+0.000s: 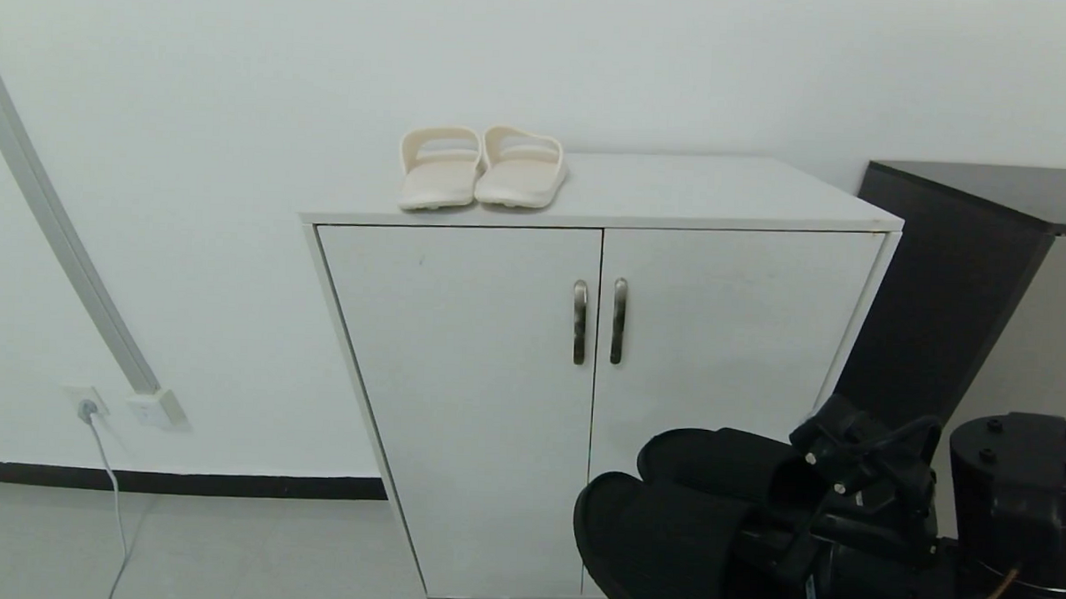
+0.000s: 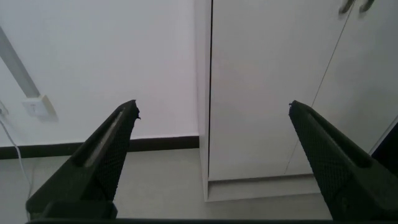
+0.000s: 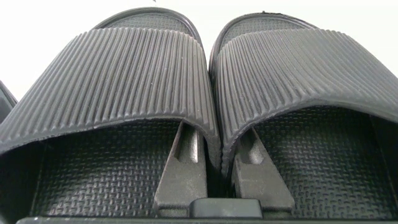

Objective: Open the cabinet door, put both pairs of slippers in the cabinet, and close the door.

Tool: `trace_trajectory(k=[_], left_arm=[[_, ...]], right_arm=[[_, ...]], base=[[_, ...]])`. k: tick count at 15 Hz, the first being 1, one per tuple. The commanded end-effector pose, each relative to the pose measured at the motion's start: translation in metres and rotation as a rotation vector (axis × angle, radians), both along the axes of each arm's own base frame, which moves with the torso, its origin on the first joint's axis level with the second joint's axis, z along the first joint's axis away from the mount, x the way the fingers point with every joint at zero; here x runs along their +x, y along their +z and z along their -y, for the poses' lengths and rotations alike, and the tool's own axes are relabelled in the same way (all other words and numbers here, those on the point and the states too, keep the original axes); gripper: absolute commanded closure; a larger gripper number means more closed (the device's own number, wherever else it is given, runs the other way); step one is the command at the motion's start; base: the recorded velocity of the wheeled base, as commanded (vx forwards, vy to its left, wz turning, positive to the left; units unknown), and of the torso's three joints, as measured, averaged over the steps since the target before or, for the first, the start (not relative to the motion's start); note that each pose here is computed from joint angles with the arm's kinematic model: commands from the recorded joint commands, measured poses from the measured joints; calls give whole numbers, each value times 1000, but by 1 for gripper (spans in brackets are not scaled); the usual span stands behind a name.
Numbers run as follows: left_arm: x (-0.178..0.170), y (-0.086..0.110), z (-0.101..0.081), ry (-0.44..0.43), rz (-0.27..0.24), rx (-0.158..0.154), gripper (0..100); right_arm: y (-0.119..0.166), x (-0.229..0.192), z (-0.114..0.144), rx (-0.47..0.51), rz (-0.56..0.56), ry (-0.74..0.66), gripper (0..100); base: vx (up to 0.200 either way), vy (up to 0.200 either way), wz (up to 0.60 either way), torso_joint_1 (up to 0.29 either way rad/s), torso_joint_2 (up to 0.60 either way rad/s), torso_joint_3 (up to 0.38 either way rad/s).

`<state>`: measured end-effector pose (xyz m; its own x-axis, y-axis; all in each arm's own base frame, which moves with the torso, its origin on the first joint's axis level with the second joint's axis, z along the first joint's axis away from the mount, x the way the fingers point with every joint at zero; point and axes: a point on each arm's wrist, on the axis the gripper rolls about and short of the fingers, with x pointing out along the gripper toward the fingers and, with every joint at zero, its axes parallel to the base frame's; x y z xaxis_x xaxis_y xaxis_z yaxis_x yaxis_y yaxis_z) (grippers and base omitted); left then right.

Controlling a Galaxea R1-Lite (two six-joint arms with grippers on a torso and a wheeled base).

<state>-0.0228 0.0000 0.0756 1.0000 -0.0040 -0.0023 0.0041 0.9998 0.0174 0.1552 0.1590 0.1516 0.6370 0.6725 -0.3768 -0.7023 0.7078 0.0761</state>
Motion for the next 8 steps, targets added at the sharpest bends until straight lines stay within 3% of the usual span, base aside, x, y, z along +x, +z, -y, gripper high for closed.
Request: trace_trajectory(k=[1,5,8], left_arm=[[0,0,0,-1,-1,1,0],[0,0,0,-1,-1,-10,0],[1,1,0,-4,-18,-5,0]], right_arm=[[0,1,-1,-2,-1,1,100],[-1,1,-1,-2,-1,-1,100],[-3,1,-1,-10,-3,-3,100]], base=[[0,0,0,-90,461,359],[0,0,0,-52,439,388],[0,0,0,1,56,40]])
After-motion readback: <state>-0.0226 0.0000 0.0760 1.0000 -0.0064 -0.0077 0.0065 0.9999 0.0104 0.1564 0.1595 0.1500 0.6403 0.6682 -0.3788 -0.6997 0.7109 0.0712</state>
